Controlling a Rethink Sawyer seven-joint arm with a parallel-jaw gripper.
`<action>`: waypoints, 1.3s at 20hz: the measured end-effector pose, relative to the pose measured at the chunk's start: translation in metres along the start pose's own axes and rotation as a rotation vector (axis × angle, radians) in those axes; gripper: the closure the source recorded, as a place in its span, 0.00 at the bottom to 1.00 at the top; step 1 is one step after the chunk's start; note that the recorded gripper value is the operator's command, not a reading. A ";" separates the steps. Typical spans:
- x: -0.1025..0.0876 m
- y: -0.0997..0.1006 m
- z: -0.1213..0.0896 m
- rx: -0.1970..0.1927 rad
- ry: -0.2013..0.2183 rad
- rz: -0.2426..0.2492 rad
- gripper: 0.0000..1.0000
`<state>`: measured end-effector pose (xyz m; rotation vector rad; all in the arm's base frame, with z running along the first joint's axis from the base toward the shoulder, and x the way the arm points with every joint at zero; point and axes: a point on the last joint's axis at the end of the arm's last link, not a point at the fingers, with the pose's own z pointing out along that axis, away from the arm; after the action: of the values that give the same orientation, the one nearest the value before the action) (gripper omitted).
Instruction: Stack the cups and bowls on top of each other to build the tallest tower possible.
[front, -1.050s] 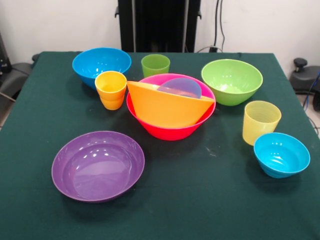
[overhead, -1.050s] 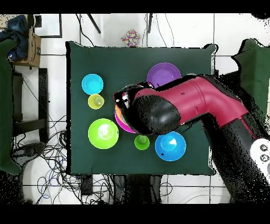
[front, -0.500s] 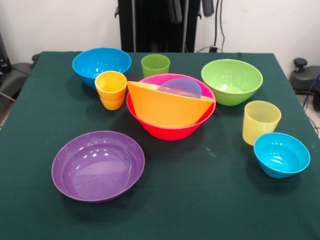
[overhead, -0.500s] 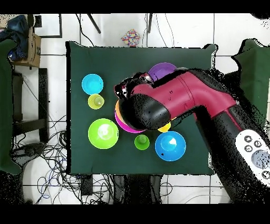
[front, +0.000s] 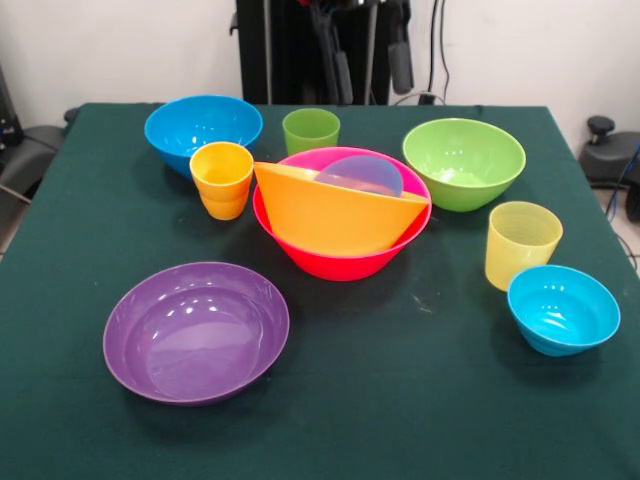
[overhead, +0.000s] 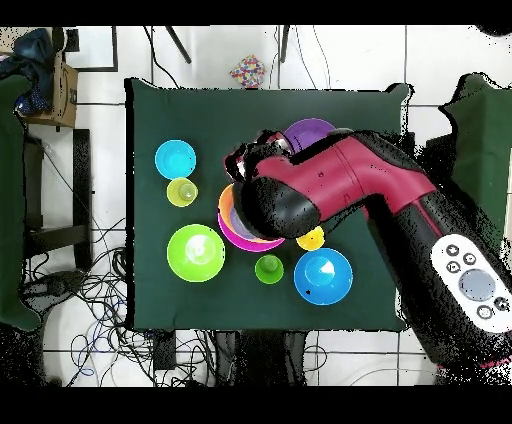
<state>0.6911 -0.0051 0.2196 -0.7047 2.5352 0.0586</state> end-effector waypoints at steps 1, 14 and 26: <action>0.003 -0.001 0.006 0.006 -0.004 -0.009 0.00; 0.017 -0.006 0.057 0.038 -0.014 -0.043 0.00; 0.021 -0.025 0.100 0.133 -0.043 -0.130 0.00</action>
<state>0.7334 -0.0194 0.1248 -0.8041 2.4204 -0.1370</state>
